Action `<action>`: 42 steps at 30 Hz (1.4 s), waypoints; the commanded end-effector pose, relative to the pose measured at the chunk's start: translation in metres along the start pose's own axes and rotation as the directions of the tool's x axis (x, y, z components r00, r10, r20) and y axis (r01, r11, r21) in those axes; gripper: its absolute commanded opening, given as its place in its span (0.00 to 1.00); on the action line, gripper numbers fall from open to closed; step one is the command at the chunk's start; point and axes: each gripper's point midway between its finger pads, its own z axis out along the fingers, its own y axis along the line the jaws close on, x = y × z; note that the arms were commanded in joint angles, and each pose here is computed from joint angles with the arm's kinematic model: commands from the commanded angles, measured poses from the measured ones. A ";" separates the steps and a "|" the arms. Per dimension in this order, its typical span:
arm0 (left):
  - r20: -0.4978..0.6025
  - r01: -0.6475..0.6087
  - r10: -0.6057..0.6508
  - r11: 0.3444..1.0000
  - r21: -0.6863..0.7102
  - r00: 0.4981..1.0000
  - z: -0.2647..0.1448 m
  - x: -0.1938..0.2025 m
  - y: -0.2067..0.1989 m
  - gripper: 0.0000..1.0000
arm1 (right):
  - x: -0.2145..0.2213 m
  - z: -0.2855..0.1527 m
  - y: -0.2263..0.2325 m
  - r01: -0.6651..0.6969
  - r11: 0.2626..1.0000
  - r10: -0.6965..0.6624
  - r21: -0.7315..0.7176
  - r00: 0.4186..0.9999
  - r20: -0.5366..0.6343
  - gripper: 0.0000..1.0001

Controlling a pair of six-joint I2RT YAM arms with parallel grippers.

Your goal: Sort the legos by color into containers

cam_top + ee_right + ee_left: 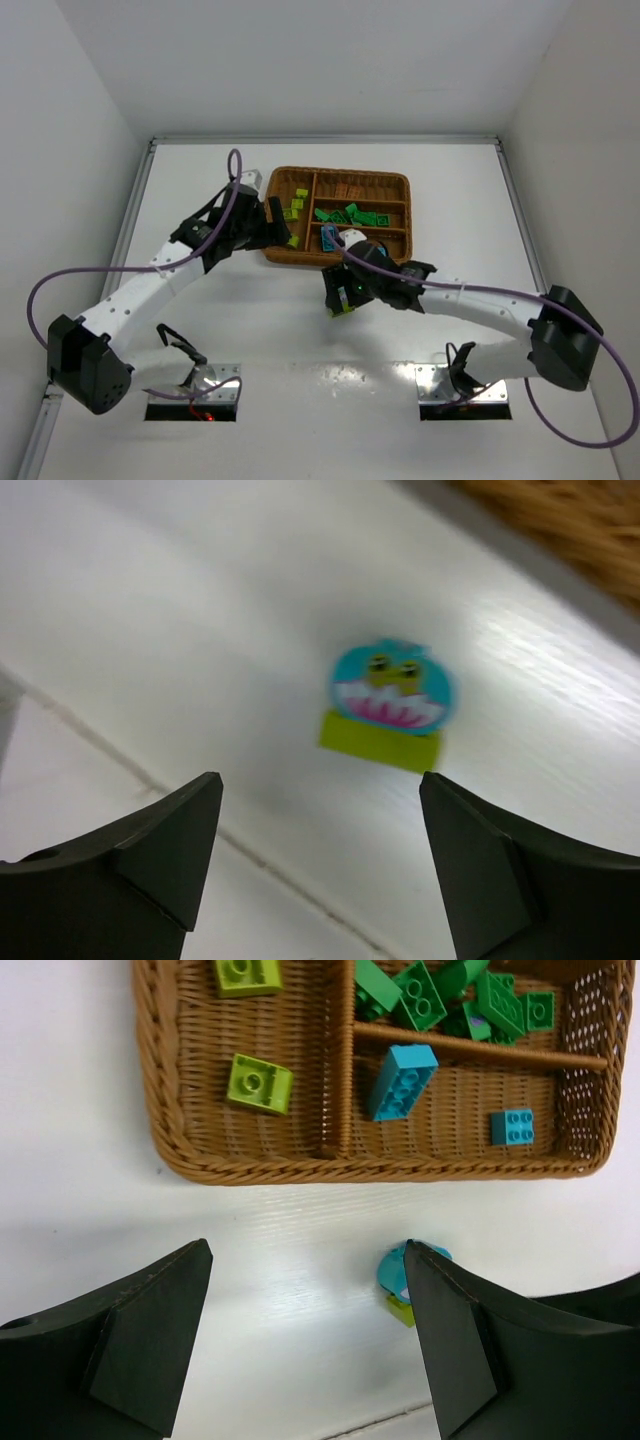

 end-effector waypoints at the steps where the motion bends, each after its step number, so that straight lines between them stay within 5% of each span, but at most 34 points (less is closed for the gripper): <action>1: 0.036 0.023 -0.023 1.000 -0.007 0.999 -0.006 -0.007 0.005 0.84 | -0.017 -0.007 -0.049 0.012 0.961 -0.021 0.276 0.999 0.030 0.83; 8: -0.006 0.021 -0.021 0.999 0.023 1.000 0.001 0.000 -0.001 0.84 | -0.016 0.030 -0.048 0.099 0.950 -0.064 0.296 0.990 -0.127 0.91; 18: -0.022 0.020 -0.020 1.000 0.015 1.000 0.003 0.007 0.003 0.85 | -0.002 0.054 -0.036 0.066 0.962 -0.012 0.264 0.980 -0.201 0.95; 26: 0.027 0.051 -0.050 0.998 -0.023 0.998 0.000 -0.003 0.011 0.85 | 0.009 0.062 -0.032 0.017 0.971 0.032 0.239 0.979 -0.201 0.82; 29: 0.045 0.103 -0.100 0.991 -0.081 0.994 -0.001 -0.003 0.023 0.85 | 0.008 0.065 -0.034 0.009 0.968 0.041 0.251 0.980 -0.193 0.66; 39: 0.071 0.181 -0.173 0.976 -0.124 0.982 -0.008 -0.005 0.044 0.87 | -0.023 0.036 -0.039 -0.116 0.943 0.140 0.312 0.989 -0.056 0.59; 42: 0.006 0.126 -0.126 0.992 0.008 0.992 -0.004 0.001 0.020 0.87 | -0.029 0.023 -0.047 -0.193 0.926 0.205 0.326 0.979 -0.005 0.59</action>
